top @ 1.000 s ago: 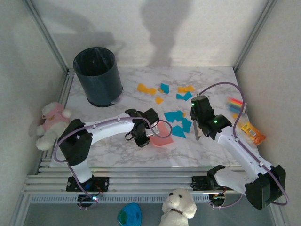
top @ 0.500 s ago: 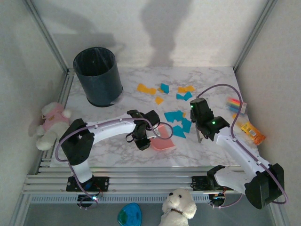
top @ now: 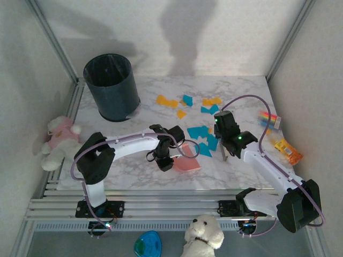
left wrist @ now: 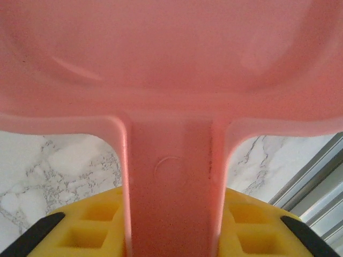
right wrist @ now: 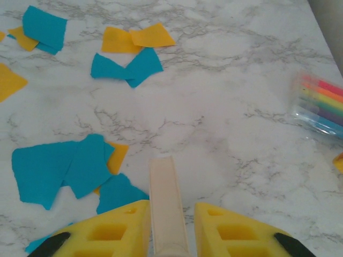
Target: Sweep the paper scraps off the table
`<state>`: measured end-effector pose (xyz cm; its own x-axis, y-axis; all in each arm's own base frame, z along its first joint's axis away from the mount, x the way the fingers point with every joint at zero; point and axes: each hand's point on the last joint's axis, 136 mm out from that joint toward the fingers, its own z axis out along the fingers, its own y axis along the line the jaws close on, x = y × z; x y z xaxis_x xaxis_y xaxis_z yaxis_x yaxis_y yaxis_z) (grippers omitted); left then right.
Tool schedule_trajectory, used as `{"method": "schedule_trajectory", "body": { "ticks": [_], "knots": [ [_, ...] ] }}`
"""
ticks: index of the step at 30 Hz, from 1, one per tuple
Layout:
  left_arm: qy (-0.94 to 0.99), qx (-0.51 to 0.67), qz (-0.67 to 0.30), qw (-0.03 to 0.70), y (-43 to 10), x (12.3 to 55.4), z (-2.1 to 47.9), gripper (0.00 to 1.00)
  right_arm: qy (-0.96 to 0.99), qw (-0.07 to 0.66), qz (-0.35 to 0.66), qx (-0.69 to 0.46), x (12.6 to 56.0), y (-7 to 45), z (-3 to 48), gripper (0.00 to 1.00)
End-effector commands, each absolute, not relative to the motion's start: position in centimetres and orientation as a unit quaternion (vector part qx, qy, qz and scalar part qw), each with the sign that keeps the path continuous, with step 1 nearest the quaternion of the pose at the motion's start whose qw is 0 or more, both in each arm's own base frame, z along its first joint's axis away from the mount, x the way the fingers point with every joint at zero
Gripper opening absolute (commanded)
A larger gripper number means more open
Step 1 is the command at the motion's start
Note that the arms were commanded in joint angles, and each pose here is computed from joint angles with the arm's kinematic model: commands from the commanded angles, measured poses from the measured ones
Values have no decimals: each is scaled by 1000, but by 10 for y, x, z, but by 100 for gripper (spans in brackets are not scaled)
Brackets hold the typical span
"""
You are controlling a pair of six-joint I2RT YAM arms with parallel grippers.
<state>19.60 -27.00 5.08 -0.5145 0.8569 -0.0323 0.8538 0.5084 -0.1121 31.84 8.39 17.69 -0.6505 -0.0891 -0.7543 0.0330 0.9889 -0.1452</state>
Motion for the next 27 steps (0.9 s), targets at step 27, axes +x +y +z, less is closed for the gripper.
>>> {"method": "schedule_trajectory", "body": {
  "ticks": [27],
  "knots": [
    [-878, -478, 32, 28, -276, 212, 42, 0, 917, 372, 31, -140, 298, 141, 165, 0]
  ]
}}
